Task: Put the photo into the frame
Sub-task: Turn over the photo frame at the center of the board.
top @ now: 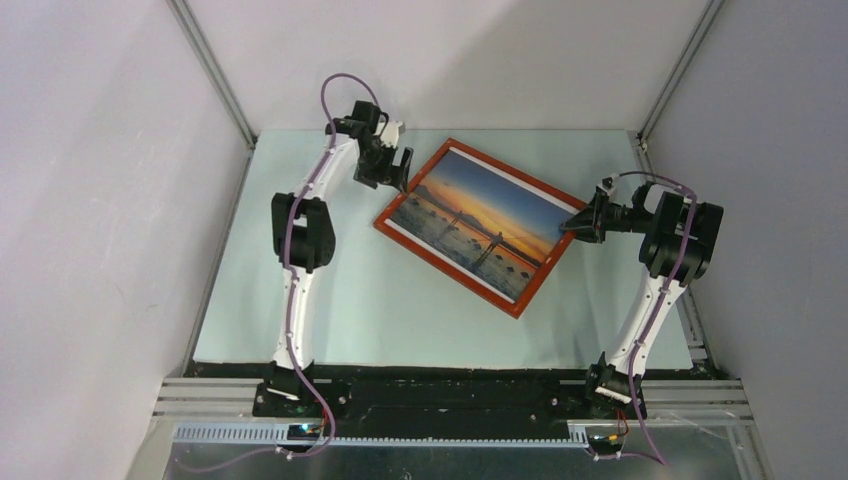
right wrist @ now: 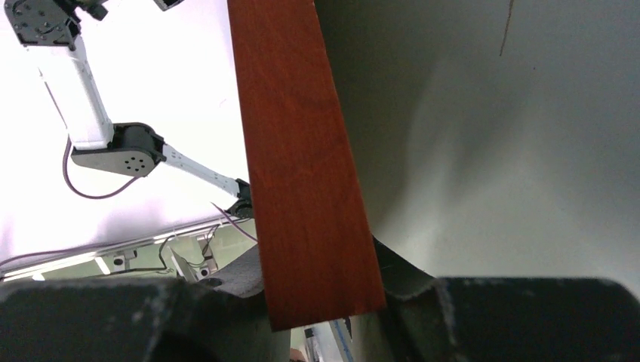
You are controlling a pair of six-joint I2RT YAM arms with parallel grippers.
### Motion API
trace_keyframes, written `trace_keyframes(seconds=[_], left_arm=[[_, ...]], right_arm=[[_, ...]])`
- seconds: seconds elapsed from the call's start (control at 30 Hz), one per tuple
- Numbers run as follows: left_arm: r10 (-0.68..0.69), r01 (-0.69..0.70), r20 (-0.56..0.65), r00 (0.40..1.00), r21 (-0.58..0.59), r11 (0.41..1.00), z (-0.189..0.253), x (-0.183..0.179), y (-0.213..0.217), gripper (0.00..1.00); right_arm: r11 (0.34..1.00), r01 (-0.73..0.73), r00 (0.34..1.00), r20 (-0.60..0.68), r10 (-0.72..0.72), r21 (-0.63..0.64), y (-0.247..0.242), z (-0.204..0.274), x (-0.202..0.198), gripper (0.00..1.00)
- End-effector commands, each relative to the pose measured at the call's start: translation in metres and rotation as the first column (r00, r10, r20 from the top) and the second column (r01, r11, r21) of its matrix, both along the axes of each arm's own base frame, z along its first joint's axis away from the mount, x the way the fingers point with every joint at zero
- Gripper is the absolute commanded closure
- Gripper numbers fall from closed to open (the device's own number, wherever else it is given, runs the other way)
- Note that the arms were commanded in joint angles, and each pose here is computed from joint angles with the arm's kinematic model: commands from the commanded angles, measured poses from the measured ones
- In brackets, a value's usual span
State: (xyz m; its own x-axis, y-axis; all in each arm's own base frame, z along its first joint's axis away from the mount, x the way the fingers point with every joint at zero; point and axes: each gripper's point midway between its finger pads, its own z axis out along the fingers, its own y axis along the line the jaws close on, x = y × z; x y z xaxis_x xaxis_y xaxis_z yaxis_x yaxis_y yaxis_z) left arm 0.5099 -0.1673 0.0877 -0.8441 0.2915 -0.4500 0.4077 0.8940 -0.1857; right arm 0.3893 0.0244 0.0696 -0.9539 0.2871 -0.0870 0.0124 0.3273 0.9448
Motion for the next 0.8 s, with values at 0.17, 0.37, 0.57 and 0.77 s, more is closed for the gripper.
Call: trace_keyframes(seconds=[0.17, 0.37, 0.57, 0.77], left_arm=[[0.003, -0.037, -0.127, 0.992, -0.265, 0.963, -0.020, 0.000, -0.048, 0.00], [-0.022, -0.047, -0.201, 0.979, -0.331, 0.942, -0.036, -0.010, -0.059, 0.00], [-0.046, -0.032, -0.226, 0.973, -0.331, 0.943, -0.037, -0.038, -0.054, 0.00], [-0.072, -0.007, -0.230, 0.970, -0.322, 0.947, -0.029, -0.072, -0.045, 0.02]], right_arm=[[0.992, -0.016, 0.998, 0.064, 0.024, -0.125, -0.015, -0.014, 0.006, 0.98], [0.991, -0.016, 0.998, 0.056, 0.024, -0.135, -0.015, -0.015, 0.006, 0.98], [0.981, -0.010, 0.999, 0.036, 0.017, -0.192, -0.017, -0.019, 0.010, 0.91], [0.966, -0.009, 1.000, -0.009, 0.007, -0.259, -0.014, -0.027, 0.018, 0.83]])
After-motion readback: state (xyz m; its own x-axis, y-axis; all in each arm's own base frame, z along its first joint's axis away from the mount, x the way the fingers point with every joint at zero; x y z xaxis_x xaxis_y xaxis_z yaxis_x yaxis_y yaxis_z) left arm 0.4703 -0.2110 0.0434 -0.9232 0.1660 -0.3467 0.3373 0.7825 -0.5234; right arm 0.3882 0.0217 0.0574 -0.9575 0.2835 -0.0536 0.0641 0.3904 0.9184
